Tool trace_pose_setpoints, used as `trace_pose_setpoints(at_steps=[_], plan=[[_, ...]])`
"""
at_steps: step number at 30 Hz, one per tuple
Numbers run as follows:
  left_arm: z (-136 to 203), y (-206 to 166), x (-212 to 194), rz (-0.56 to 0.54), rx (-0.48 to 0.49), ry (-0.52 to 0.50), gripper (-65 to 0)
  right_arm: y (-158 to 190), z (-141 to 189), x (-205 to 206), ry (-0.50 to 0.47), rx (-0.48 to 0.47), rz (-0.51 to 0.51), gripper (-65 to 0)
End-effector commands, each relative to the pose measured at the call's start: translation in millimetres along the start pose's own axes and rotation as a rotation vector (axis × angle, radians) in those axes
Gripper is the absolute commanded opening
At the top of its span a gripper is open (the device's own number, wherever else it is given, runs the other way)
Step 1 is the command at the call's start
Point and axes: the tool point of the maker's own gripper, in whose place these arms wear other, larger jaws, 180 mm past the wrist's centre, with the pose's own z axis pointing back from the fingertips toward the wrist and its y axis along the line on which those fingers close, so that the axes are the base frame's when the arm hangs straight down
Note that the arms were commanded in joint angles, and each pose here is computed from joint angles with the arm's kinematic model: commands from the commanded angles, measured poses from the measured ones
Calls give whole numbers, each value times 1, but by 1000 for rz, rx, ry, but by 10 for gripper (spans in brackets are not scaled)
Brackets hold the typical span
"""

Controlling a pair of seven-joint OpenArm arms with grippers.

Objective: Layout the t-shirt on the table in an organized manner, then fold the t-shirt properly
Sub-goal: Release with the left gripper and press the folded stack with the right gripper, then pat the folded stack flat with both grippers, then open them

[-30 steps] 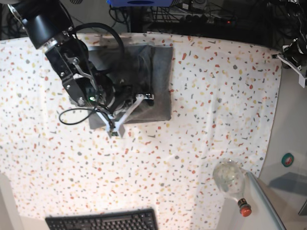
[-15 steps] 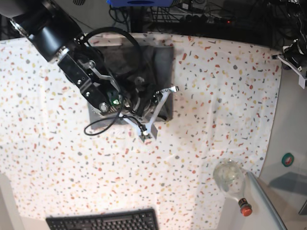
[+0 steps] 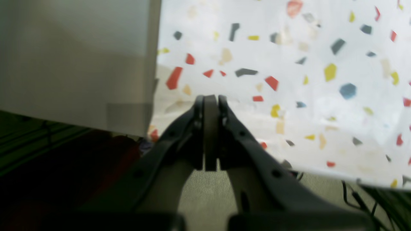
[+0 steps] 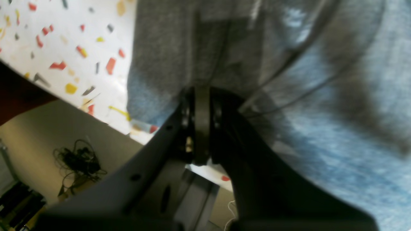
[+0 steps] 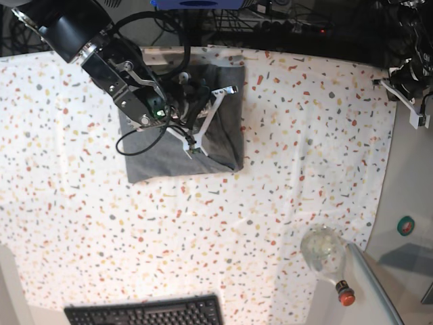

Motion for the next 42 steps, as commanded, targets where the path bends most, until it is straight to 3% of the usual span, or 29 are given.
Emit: trace_pose_setpoints(at_steps=[1,10,19,24,29,30,33,35,37,39,42], plan=[[4,6,13,-7,14,-38,-650,4,5,12,-34,11,7,-650],[3,3,14,-5,4,-41,-650,50,-17,-19,50,53,161,-650],[0,-10,11,-1,-21,-40,-650,71,-15,-18,44,86,190,-650],[-12,-64,5,-115,-134,2,-650,73,22,7,-92,124,225,-650],[-1,-119,19,-155,-225,-68,-650,14,64,42,-239,41,44,-650],[2,-128,17,-160,-241,-61,-612,-4,68,45,-249,12,8,-650],[4,-156,17,-171,-292,-24,-332,-45,75,41,-256,-58,-65,-650],[5,-184,19,-136,-379,-20,-150,-67,78,35,-253,-100,-89,-650],[9,-216,21,-86,-512,-31,-7,-81,79,27,-241,-131,-96,-650],[13,-248,23,-28,-652,-27,0,-89,80,22,-230,-150,-93,-650],[5,-275,17,16,-745,28,0,-89,77,12,-209,-150,-97,-650]])
